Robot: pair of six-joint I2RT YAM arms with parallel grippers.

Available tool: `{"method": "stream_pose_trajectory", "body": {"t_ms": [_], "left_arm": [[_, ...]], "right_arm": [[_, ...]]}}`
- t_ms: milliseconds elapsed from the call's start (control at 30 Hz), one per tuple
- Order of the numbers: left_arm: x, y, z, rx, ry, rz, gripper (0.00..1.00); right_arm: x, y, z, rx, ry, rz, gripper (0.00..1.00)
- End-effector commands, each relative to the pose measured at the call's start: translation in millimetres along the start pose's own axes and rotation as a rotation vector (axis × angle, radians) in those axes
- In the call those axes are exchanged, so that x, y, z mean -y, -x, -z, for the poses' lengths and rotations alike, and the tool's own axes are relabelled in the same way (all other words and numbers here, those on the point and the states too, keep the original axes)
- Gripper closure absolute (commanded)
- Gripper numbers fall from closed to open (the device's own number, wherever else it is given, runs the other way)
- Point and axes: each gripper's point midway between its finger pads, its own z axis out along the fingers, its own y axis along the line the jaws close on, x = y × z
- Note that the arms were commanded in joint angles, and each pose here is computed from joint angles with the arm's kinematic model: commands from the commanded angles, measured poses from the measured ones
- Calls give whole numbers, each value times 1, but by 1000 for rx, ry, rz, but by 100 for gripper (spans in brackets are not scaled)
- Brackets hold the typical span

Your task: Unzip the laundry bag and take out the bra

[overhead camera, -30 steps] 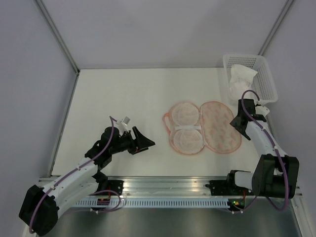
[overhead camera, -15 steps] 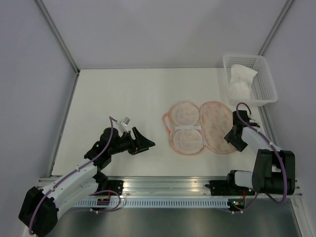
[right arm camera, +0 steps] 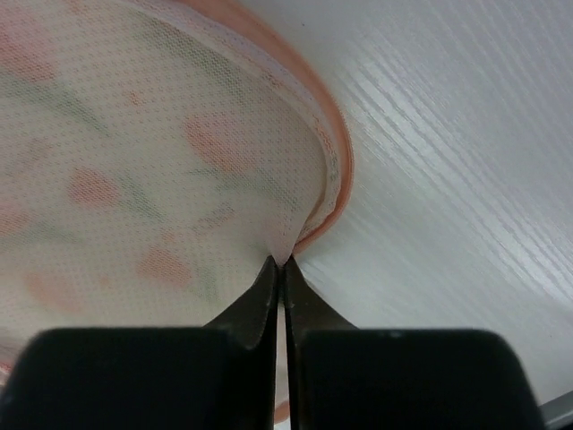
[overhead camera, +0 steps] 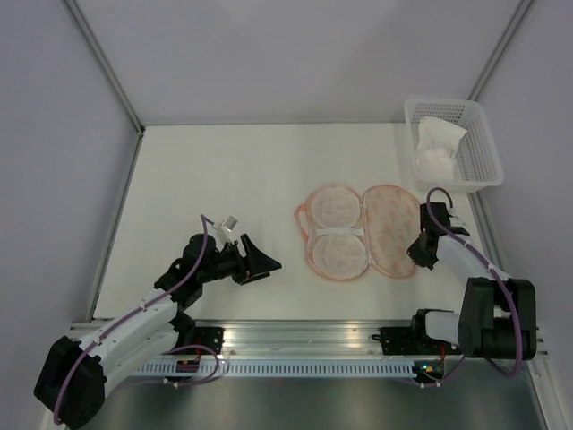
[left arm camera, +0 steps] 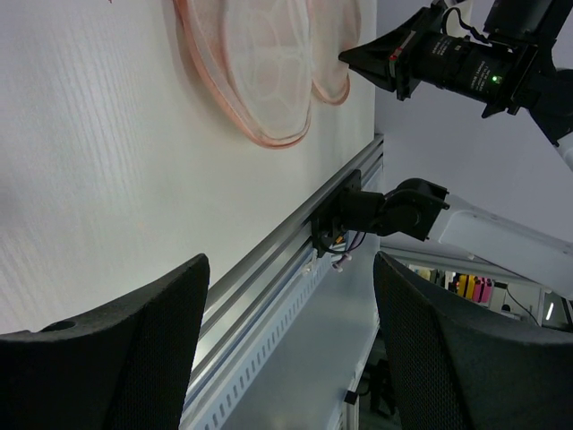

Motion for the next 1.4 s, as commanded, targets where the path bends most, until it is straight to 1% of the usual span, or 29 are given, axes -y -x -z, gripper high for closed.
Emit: {"method": "stream_pose_trajectory", "body": {"t_ms": [0,133,233,267,333,500,533,600,633,700,733,800,833,900,933,967,1033,1100,1133,1167,1200,1233,1267,1333,1367], "left_arm": [[11,1,1,5,-47,-6,22],[11,2,1,6,-42,-9,22],[11,3,1,10,-37,-9,22],[11,3,1,8,-36,-10,22],[13,3,2,8,-37,-11,22],[17,6,4,23,-38,-15,22],[18,7,5,28,-39,-16,22],[24,10,9,49,-51,-23,22],[27,12,10,59,-57,-27,22],[36,17,17,101,-83,-40,22],[35,18,19,111,-75,-35,22],[42,26,25,169,-85,-42,22],[41,25,31,181,-72,-35,22],[41,33,38,238,-53,-34,22],[39,34,44,269,-41,-32,22],[39,35,47,281,-35,-32,22],[37,37,54,314,-23,-27,22],[35,37,57,324,-19,-20,22],[35,37,58,331,-19,-21,22],[31,35,58,328,-7,-12,22],[28,35,58,327,0,-8,22],[28,34,58,327,2,-8,22],[26,34,58,324,10,-5,22],[25,34,58,327,16,-10,22],[24,34,58,326,21,-10,22]], "right_arm": [[-5,-18,-4,-56,44,6,100],[-16,-13,2,-34,85,66,100],[-31,2,17,30,152,91,100],[-41,3,25,49,194,139,100],[-62,13,48,109,276,173,100],[-104,30,101,240,417,305,100],[-119,29,117,257,469,345,100],[-133,25,125,266,495,422,100],[-149,17,138,268,543,475,100],[-167,3,139,256,571,575,100],[-179,-14,146,242,614,640,100],[-200,-40,147,198,677,719,100],[-209,-63,153,188,722,797,100],[-224,-95,151,170,772,888,100],[-229,-123,157,153,818,970,100],[-237,-143,154,130,848,1013,100],[-236,-185,157,72,913,1113,100],[-238,-213,153,52,942,1171,99],[-235,-234,157,41,967,1221,97],[-233,-244,153,25,964,1234,94],[-230,-254,152,6,962,1243,79],[-229,-257,150,-2,957,1245,72],[-227,-260,148,-13,951,1241,61],[-224,-258,147,-11,947,1230,55],[-228,-254,159,12,987,1205,52]]}}
